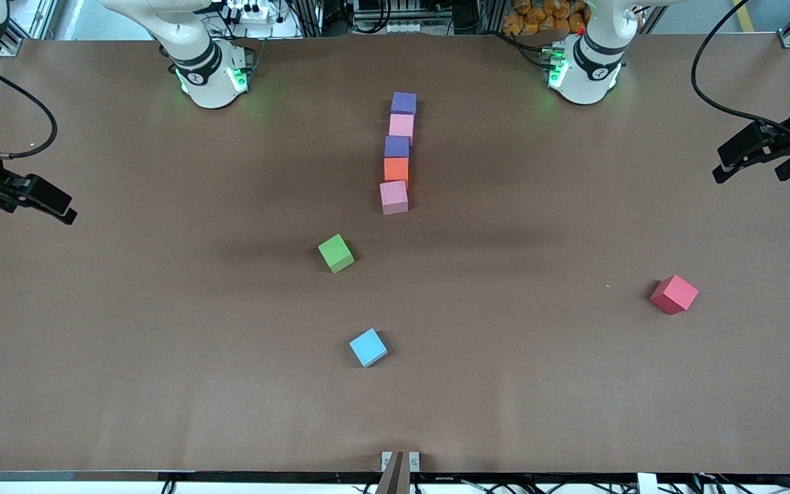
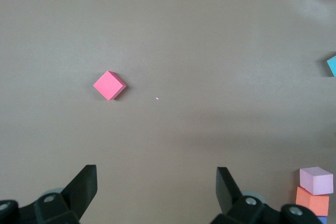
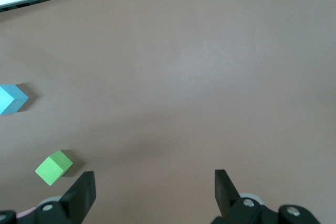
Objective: Arrange blocks into number 1
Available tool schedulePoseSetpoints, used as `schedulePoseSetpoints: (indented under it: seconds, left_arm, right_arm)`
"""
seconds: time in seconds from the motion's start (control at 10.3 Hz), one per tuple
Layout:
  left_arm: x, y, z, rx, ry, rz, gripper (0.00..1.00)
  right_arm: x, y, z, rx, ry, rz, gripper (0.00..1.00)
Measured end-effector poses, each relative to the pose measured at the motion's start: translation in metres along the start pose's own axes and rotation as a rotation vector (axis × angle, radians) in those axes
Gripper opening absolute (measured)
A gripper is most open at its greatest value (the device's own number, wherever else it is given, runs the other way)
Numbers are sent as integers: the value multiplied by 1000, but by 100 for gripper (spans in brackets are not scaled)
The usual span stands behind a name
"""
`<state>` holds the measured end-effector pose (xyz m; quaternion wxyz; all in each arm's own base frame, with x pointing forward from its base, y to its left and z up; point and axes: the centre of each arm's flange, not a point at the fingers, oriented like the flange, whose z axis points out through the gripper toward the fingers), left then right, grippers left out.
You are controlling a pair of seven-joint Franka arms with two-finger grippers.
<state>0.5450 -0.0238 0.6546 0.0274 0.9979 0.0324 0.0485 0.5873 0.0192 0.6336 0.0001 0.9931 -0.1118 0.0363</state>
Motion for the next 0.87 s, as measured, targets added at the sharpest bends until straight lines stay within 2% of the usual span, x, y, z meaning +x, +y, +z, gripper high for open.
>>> schedulePoseSetpoints:
  seconds: [0.39,0.87]
  left_arm:
    - [-1,8,1,-1,-6,15,100]
    - [-3,6,4,41,-27,21,100]
  right_arm:
    - [0,-1,0,6,-2,0,100]
    - [-1,-10,4,8,-10,-15,100]
